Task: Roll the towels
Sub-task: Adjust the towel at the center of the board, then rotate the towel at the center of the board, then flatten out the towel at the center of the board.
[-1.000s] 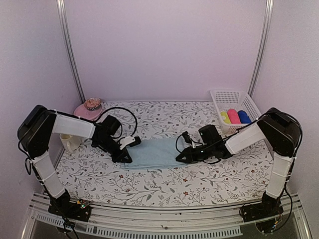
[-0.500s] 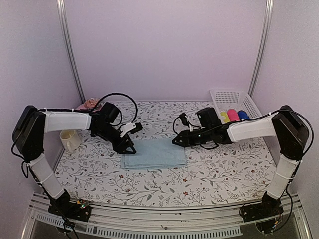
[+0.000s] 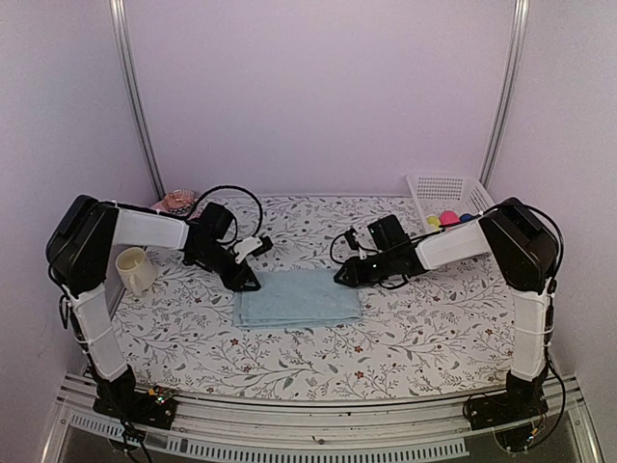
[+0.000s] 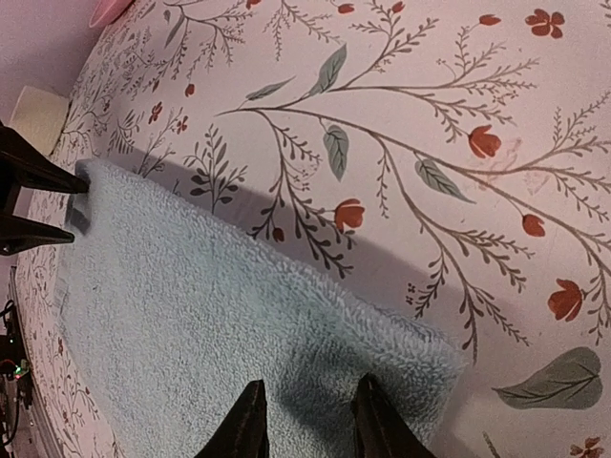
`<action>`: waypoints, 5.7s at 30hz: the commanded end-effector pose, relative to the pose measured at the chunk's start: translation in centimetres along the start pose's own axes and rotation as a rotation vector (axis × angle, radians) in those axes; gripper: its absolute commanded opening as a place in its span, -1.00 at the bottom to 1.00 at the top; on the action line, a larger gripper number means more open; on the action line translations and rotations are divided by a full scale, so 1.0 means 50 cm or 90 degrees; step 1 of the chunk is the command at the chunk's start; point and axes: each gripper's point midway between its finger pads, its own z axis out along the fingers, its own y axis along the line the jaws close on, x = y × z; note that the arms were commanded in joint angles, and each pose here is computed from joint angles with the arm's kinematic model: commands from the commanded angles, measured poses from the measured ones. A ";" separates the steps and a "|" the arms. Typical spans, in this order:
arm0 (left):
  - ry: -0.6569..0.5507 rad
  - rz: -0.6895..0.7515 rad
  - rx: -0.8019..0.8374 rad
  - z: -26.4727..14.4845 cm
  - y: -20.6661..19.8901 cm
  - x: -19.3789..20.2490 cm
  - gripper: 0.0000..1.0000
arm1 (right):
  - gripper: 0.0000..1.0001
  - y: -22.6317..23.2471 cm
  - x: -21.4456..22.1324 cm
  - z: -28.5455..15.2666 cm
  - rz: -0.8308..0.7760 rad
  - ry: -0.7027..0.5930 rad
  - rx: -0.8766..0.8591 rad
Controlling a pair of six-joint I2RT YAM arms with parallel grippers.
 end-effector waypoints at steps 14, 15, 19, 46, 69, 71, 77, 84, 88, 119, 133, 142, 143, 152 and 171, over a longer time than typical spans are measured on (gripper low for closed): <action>-0.021 0.014 -0.026 -0.043 0.005 -0.034 0.62 | -0.11 0.042 -0.034 -0.052 -0.044 -0.017 -0.003; -0.030 0.018 -0.027 -0.055 0.000 -0.042 0.76 | -0.02 0.046 -0.038 -0.060 -0.054 -0.022 0.005; -0.026 0.014 -0.002 -0.075 -0.033 -0.040 0.95 | 0.91 0.052 -0.045 -0.092 -0.082 -0.039 0.044; 0.065 -0.003 0.014 0.146 0.025 -0.077 0.95 | 0.98 0.022 -0.030 -0.288 -0.073 -0.157 0.203; -0.102 0.032 -0.045 -0.045 -0.055 -0.200 0.94 | 0.98 0.028 -0.031 -0.195 -0.158 -0.123 0.222; -0.087 0.016 -0.017 -0.031 -0.068 -0.178 0.94 | 0.98 0.036 -0.027 -0.187 -0.167 -0.117 0.220; -0.067 -0.019 0.006 -0.027 -0.062 -0.125 0.95 | 0.98 0.003 0.007 -0.153 -0.193 -0.054 0.297; -0.037 -0.049 0.030 -0.001 -0.058 -0.075 0.94 | 0.98 -0.042 0.046 -0.125 -0.211 0.004 0.384; -0.026 -0.066 0.010 0.013 -0.036 -0.058 0.95 | 0.98 -0.018 0.077 -0.105 -0.259 0.036 0.375; -0.088 -0.015 -0.214 -0.024 0.183 -0.159 0.95 | 0.98 0.170 -0.026 -0.142 -0.232 -0.120 0.379; 0.000 -0.168 -0.141 0.029 0.159 -0.086 0.58 | 0.98 0.120 -0.084 -0.176 -0.203 -0.180 0.414; 0.026 -0.211 -0.037 0.086 0.125 -0.073 0.36 | 0.98 0.094 -0.063 -0.204 -0.193 -0.183 0.440; 0.025 -0.210 -0.031 0.090 0.126 -0.078 0.34 | 0.98 0.093 -0.063 -0.206 -0.192 -0.184 0.442; 0.013 -0.146 -0.001 0.147 0.137 -0.140 0.44 | 0.98 0.075 -0.056 -0.214 -0.191 -0.182 0.458; -0.217 0.407 -0.129 -0.196 -0.063 -0.094 0.94 | 0.98 0.196 0.047 -0.216 -0.448 -0.123 0.147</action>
